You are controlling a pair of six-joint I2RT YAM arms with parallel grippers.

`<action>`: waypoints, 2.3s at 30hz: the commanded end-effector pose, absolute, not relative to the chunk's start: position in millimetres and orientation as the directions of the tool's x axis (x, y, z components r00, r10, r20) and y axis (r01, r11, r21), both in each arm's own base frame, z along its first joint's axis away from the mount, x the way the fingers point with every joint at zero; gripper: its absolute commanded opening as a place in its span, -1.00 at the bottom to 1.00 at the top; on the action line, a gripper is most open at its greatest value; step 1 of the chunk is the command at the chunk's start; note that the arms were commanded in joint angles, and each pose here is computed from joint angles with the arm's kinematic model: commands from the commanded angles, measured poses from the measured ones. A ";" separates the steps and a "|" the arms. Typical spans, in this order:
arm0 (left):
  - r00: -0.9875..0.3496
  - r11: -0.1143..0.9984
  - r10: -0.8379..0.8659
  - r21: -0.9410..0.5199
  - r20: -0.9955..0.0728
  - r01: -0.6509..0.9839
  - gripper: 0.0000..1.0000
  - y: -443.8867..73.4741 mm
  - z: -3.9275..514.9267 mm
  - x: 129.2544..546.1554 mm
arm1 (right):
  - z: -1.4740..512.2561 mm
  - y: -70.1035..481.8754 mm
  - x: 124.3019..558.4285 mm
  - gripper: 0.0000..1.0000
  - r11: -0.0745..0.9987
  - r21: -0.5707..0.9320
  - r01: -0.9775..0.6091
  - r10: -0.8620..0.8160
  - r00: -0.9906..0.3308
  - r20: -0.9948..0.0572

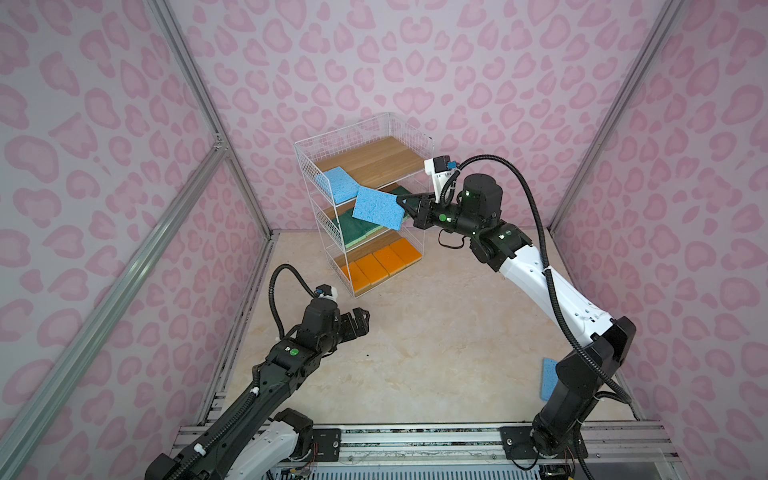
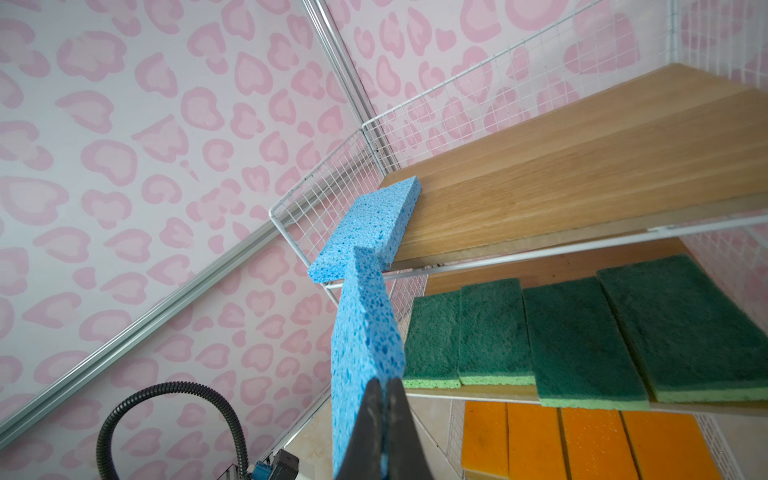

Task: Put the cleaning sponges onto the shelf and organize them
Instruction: 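Carry the blue sponge up to the top shelf with right gripper while left gripper withdraws, then lower the blue sponge onto the top shelf beside the other blue sponge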

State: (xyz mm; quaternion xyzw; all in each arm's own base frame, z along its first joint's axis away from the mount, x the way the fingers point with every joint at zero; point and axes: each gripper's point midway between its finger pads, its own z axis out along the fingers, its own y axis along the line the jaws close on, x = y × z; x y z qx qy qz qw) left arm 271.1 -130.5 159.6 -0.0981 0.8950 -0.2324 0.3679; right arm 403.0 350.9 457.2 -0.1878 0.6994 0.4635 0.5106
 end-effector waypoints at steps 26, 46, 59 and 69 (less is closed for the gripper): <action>-0.691 0.855 -0.381 -0.518 -0.614 -0.012 0.94 -130.0 153.7 270.9 | 494.5 349.6 548.6 -1.00 0.473 0.570 -0.672 0.525 -0.305 -0.795; -0.687 0.855 -0.385 -0.518 -0.616 -0.014 0.95 -127.8 153.1 268.3 | 463.9 379.4 546.4 -0.94 0.430 0.659 -0.617 0.543 -0.406 -0.735; -0.681 0.860 -0.383 -0.510 -0.624 -0.016 0.95 -123.1 154.2 263.0 | 463.4 393.2 533.4 -0.43 0.392 0.682 -0.617 0.539 -0.447 -0.714; -0.681 0.860 -0.380 -0.510 -0.626 -0.011 0.95 -125.0 158.7 265.9 | 459.5 391.6 525.2 -0.02 0.443 0.658 -0.609 0.497 -0.444 -0.746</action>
